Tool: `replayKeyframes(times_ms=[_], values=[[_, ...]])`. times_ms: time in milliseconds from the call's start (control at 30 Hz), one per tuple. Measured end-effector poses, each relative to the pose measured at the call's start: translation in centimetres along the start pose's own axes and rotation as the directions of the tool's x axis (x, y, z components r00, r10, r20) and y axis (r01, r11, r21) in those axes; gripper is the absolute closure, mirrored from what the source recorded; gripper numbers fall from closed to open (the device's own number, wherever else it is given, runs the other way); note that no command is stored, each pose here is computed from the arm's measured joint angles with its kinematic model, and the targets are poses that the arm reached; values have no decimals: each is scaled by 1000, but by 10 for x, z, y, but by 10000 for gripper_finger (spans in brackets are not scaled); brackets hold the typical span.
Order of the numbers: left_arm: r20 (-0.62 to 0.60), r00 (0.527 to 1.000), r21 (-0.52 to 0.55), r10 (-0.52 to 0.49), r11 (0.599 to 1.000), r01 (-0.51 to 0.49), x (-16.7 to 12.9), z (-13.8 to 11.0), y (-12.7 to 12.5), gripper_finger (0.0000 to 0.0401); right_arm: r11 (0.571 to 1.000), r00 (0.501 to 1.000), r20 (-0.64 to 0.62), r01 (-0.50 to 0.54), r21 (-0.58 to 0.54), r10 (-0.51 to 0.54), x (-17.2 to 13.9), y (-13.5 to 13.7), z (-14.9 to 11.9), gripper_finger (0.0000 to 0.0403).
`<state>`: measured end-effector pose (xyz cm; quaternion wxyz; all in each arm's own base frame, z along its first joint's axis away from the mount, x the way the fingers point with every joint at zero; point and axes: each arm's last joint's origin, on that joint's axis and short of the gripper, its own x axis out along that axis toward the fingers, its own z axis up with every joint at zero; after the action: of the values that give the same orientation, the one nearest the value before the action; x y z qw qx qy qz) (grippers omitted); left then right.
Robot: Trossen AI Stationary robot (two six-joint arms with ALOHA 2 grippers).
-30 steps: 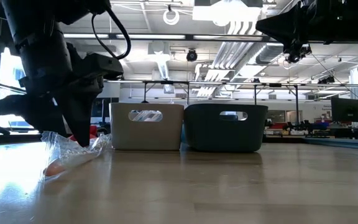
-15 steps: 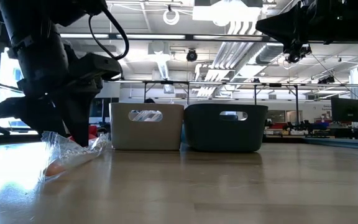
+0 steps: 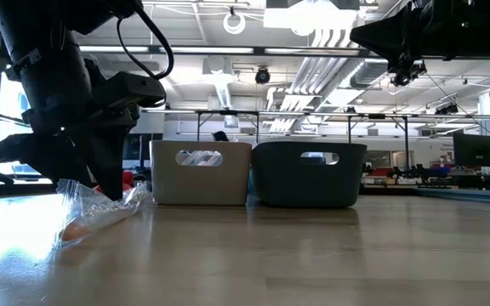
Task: Pick & Place Toothbrushes
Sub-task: Put the green toothbrush into the blue bin
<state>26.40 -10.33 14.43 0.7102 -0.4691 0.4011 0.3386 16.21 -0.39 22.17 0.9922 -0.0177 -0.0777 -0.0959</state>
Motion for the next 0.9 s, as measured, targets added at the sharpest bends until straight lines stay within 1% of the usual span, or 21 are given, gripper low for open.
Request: replayKeyframes(times_ms=[200, 300, 400, 567, 700, 833, 900], values=[[2, 1000, -1, -3, 1000, 3, 0, 0, 0, 242, 1000, 1000, 0, 0, 0, 0, 0, 0, 0, 367], [2, 1000, -1, -2, 1000, 2, 0, 0, 0, 251, 1000, 1000, 0, 0, 0, 0, 0, 0, 0, 367], [3, 1000, 0, 2, 1000, -2, 1, 0, 0, 276, 1000, 1000, -1, 0, 0, 0, 0, 0, 0, 367], [7, 1000, 1, 7, 1000, -7, 1, 0, 1, 330, 1000, 1000, -1, 0, 0, 0, 0, 0, 0, 367], [-1, 1000, -4, -4, 1000, 4, 1, 0, 0, 365, 1000, 1000, -1, 0, 0, 0, 0, 0, 0, 367], [-79, 997, 71, -5, 997, 11, -1, -1, 0, 383, 1000, 1000, -4, 0, -1, 0, 0, 0, 0, 367], [-130, 991, 73, -4, 997, 14, -3, -2, 0, 383, 1000, 1000, -4, 0, -1, 0, 0, 0, 0, 367]])
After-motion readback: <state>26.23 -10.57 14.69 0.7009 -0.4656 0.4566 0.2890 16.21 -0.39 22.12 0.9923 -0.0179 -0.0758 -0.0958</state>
